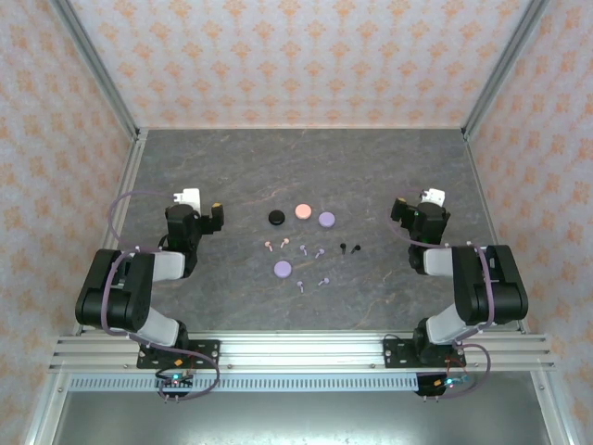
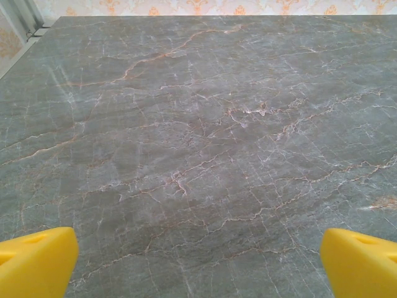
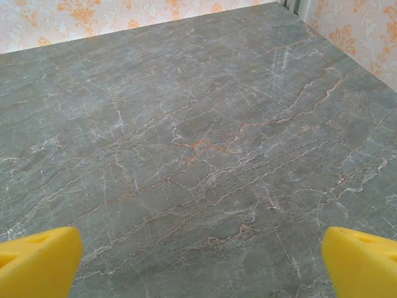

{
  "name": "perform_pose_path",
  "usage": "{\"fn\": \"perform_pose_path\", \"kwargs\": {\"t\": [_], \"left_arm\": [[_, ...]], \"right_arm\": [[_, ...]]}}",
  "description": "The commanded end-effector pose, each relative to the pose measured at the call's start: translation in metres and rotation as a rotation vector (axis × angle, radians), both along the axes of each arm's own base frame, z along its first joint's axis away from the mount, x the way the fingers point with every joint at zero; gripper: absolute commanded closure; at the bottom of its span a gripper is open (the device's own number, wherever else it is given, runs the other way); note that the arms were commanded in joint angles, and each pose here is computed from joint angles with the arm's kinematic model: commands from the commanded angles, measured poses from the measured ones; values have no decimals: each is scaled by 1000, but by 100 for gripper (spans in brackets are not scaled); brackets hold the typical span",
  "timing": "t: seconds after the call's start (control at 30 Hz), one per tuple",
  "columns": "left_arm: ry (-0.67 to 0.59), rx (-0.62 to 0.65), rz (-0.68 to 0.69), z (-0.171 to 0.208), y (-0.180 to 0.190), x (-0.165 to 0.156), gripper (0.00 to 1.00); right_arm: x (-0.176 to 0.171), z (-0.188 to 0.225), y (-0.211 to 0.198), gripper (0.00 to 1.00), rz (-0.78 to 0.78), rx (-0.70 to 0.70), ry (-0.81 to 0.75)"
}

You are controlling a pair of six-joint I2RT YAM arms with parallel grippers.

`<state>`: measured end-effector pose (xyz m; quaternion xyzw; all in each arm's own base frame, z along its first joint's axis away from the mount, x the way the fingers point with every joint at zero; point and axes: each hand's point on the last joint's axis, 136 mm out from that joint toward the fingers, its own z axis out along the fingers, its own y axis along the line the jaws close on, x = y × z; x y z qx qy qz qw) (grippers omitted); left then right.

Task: Insert the wireless bluetooth earbuds into the charging case

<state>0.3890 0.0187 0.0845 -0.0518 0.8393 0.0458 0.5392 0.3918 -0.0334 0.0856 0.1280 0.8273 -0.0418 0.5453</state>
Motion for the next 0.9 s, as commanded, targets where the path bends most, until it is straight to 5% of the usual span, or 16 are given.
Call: {"fn": "perform_pose_path", "kwargs": {"t": [0.0, 0.87], "left_arm": [[-22, 3, 21, 9, 4, 5, 0], [11, 4, 56, 22, 9, 7, 0]], "right_arm": [[-1, 3, 0, 1, -16, 6, -17], [0, 4, 0, 1, -15, 7, -18]]}}
